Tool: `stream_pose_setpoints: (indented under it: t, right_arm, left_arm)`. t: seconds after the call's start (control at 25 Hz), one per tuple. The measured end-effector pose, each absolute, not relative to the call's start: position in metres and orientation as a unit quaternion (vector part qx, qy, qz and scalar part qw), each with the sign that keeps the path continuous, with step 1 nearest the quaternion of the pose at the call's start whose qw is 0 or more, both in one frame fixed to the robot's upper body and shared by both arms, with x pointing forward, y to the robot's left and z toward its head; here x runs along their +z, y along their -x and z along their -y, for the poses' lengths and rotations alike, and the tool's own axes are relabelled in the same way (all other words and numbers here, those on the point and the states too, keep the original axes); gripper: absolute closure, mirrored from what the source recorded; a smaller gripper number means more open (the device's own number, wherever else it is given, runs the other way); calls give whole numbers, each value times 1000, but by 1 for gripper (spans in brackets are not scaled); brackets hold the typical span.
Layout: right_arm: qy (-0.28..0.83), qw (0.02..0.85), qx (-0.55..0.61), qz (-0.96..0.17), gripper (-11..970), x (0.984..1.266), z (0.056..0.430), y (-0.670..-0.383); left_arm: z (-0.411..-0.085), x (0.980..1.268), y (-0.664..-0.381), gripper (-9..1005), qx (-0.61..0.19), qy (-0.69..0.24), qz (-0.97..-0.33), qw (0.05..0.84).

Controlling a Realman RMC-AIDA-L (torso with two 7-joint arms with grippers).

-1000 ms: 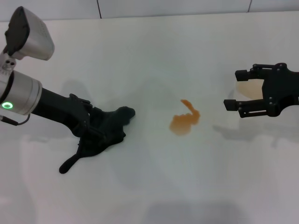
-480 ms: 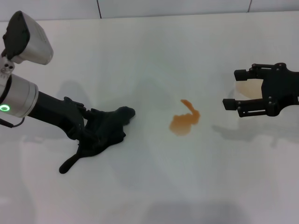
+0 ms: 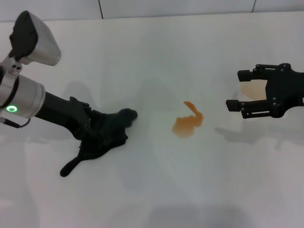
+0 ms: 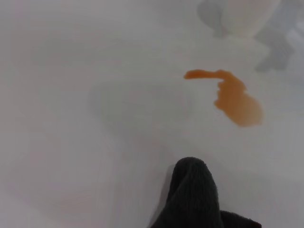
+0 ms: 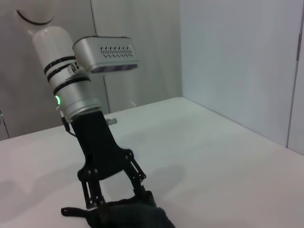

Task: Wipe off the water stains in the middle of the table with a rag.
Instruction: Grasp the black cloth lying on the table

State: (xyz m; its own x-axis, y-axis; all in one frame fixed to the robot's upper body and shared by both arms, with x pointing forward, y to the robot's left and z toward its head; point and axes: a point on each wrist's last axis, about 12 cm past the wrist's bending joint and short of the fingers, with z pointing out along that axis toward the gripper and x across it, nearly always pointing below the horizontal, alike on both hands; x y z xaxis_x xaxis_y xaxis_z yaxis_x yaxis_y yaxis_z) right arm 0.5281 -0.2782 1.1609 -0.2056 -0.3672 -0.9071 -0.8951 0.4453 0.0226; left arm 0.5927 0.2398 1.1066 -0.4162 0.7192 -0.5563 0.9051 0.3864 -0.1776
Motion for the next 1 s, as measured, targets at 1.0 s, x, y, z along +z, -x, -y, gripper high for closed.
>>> stream_pose_setpoints:
  t: [1.0]
  right_arm:
    - [433, 455, 291, -721, 130, 1161, 281, -527]
  left_arm:
    - [-228, 1101, -596, 473, -220, -521, -800, 201]
